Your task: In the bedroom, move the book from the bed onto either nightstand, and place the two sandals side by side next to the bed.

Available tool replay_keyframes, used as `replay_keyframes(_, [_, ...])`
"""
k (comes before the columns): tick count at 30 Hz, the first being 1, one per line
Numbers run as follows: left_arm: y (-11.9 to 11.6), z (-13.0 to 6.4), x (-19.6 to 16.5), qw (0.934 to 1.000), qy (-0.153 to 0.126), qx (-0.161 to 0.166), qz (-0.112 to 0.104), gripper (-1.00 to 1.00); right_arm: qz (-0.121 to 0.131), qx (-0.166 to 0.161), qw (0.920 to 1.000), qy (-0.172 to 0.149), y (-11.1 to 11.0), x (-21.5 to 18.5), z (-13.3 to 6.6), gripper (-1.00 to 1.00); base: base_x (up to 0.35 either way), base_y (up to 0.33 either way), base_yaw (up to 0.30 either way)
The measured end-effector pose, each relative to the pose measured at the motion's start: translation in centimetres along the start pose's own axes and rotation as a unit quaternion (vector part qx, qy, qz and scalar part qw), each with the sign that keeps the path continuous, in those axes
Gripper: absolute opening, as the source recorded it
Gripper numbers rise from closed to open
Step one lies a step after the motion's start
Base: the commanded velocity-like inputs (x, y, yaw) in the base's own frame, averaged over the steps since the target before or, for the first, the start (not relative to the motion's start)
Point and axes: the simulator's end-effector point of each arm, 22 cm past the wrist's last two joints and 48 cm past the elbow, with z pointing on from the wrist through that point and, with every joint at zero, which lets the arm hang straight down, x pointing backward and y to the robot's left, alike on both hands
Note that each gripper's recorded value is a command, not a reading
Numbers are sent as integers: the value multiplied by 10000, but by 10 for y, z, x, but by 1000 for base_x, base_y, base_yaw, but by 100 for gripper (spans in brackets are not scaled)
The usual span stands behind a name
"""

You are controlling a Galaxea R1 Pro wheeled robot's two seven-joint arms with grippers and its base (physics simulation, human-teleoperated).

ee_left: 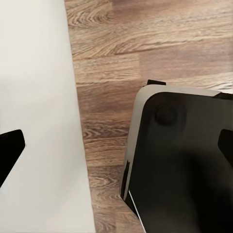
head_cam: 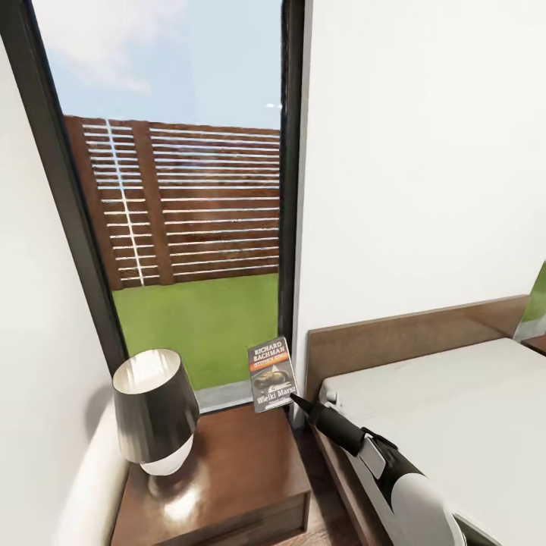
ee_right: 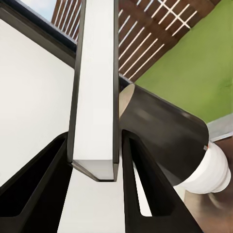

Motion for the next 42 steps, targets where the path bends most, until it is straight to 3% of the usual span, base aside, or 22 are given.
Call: replay_keyframes(42, [0, 0, -2, 10000, -29, 4, -5, 100, -38, -45, 10000, -26, 3, -4, -2, -100, 0, 1, 27])
